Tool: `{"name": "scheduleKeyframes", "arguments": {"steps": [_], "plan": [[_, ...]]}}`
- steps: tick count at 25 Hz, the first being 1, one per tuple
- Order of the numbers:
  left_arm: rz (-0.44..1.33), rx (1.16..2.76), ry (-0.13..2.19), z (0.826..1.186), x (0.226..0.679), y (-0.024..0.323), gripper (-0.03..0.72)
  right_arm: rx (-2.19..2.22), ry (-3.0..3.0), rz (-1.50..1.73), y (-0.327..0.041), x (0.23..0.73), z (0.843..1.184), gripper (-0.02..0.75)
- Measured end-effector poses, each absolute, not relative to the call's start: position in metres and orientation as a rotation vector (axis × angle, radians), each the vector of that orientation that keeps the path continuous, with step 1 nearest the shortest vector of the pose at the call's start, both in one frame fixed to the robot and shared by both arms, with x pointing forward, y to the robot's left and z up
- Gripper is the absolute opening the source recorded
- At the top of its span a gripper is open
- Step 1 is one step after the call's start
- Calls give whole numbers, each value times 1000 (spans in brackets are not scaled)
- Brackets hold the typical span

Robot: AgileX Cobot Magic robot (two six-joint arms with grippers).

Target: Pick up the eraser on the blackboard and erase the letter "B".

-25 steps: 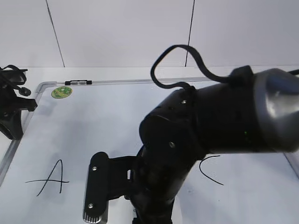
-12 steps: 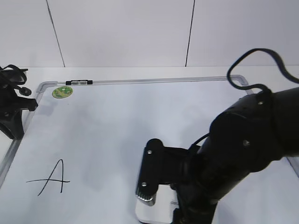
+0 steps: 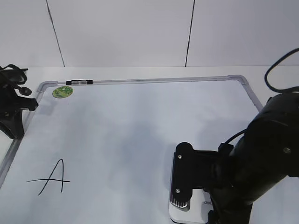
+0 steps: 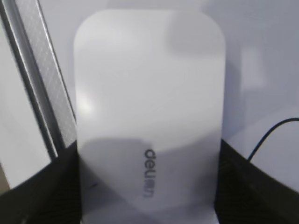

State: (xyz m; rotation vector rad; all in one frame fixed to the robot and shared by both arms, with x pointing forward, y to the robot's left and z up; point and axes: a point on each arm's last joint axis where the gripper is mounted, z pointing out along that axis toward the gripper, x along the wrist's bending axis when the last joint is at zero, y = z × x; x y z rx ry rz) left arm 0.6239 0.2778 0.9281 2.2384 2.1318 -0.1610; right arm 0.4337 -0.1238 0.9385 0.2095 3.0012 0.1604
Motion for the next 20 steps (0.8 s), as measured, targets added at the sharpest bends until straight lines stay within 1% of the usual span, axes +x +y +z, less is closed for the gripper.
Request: {"name": "scheduleKeyframes", "arguments": {"steps": [4,6,11,13,16,20], "plan": [[-161,2238,2132,928,624,278,56,239,3036,135,-124,433,944,561],[-160,2238,2132,928,624,278,56,259,3065,114,-123,432,953,561],[-157,2234,2130,928,624,278,56,322,3035,289,-107,441,995,561],[-157,2234,2130,928,624,278,56,351,3045,328,-103,442,1007,561],[-158,2234,2128,928,624,278,56,478,3012,378,-98,448,1021,561],[-158,2234,2128,928,624,278,56,712,2909,338,-104,459,1027,561]]}}
